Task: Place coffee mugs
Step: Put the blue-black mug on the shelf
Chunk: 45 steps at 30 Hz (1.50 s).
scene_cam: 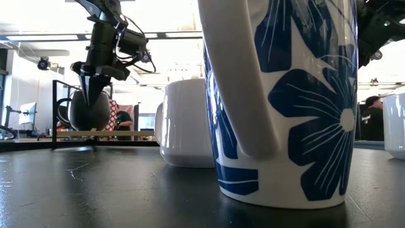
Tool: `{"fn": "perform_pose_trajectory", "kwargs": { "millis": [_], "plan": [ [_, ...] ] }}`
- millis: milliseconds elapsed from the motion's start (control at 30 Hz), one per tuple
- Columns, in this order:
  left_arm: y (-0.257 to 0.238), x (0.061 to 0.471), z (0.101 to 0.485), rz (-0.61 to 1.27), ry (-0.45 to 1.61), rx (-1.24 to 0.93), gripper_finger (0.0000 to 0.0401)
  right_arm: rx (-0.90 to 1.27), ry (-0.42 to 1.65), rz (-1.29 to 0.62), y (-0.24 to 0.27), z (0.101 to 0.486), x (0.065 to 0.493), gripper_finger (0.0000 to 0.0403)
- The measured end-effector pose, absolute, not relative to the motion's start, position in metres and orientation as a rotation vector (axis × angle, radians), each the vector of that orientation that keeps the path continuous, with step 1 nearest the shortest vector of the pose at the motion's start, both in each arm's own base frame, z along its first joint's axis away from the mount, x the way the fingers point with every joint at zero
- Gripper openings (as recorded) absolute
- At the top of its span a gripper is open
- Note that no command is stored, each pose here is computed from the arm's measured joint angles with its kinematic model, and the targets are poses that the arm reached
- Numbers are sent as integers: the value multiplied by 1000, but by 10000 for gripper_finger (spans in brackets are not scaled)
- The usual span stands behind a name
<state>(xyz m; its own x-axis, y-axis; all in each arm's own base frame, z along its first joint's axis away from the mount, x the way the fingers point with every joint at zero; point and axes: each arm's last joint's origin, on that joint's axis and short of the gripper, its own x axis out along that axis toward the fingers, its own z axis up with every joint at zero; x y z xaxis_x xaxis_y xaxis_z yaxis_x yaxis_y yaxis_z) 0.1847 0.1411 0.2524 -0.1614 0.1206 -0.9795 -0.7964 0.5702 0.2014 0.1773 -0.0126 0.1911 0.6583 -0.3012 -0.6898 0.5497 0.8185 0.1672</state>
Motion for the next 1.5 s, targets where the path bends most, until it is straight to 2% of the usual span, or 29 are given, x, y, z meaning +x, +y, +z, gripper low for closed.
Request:
{"fn": "perform_pose_trajectory", "kwargs": {
  "millis": [433, 767, 1500],
  "plan": [
    [144, 206, 269, 796, 1385, -517, 52, 382, 700, -495, -13, 191, 177, 68],
    [157, 218, 254, 862, 1457, -373, 52, 382, 700, -495, -13, 191, 177, 68],
    [157, 211, 252, 907, 1528, -394, 52, 382, 701, -495, -13, 191, 177, 68]
  ]
}}
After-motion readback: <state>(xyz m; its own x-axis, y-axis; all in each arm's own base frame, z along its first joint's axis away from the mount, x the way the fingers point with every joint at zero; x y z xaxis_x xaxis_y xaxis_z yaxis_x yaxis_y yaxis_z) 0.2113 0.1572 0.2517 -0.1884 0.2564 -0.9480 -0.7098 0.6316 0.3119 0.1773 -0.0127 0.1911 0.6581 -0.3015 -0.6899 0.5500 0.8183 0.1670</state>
